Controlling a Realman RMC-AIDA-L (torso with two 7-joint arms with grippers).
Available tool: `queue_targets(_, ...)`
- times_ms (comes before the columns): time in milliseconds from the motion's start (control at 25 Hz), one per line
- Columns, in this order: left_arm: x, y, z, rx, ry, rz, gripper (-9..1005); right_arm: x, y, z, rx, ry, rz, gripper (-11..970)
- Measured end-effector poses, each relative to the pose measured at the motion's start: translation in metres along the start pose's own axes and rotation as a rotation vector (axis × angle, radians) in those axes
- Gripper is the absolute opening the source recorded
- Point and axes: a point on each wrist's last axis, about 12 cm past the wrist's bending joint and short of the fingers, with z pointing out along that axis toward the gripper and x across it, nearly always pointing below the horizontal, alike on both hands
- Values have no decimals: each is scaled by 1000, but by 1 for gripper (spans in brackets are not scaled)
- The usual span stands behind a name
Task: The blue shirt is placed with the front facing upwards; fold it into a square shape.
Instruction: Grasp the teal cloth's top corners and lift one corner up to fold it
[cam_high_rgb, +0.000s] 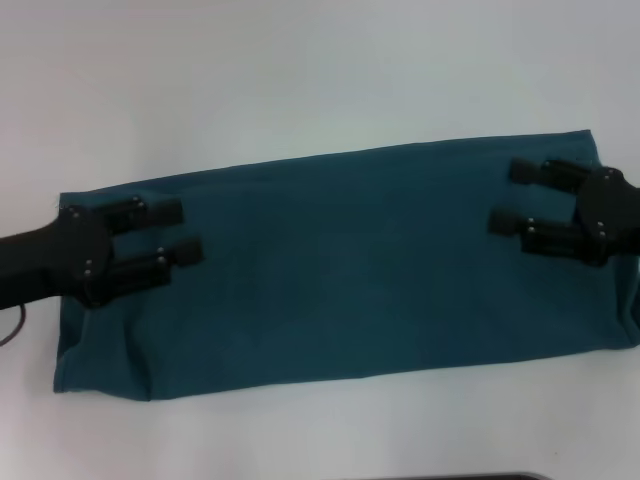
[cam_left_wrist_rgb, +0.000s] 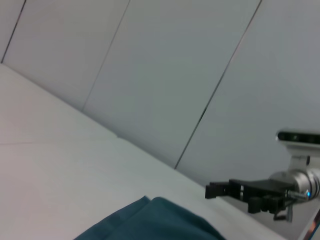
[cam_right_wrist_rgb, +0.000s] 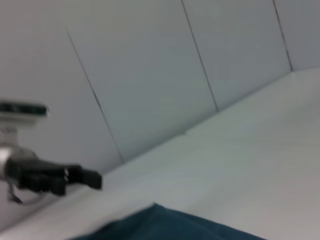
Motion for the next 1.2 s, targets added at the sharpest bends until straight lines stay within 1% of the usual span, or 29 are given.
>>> queue_targets(80, 0, 0, 4, 16, -1, -26, 648, 1, 4, 0, -24, -16, 39, 899)
queue_targets(160, -5, 3, 10, 27, 9, -118, 647, -1, 2, 0, -15, -21, 99, 899)
queue_targets(200, -7, 5, 12, 27, 13, -160, 646, -3, -1, 0, 1, -22, 134, 899)
queue_targets(280, -15, 10, 17, 17, 28, -306, 645, -11, -12, 1, 49, -13, 206, 898)
queue_targets(320, -18, 12, 18, 15, 32, -349, 645, -16, -17, 2, 65, -4, 234, 897)
queue_targets(360, -21, 14, 21, 13, 36, -414, 645, -20, -21, 3, 72, 15, 256, 897)
queue_targets(440, -27, 19, 24, -7, 37, -552, 646, -27, -26, 4, 72, 55, 269, 895)
queue_targets(480, -29, 23, 26, -41, 36, -653, 646, -30, -27, 5, 66, 83, 262, 894)
queue_targets(560, -28, 29, 26, -89, 43, -751, 646, -32, -29, 5, 57, 116, 237, 894)
queue_targets(640, -26, 35, 24, -145, 58, -830, 646, -33, -28, 6, 40, 139, 184, 894)
queue_targets(720, -22, 39, 20, -186, 81, -864, 646, -33, -27, 8, 18, 149, 139, 894)
queue_targets(800, -18, 41, 16, -206, 109, -871, 645, -34, -26, 12, 3, 155, 120, 894)
queue_targets(1000, -8, 40, 6, -201, 154, -862, 644, -38, -30, 16, 10, 178, 106, 894)
queue_targets(1200, -2, 42, -1, -235, 171, -876, 643, -42, -35, 18, 37, 177, 104, 894)
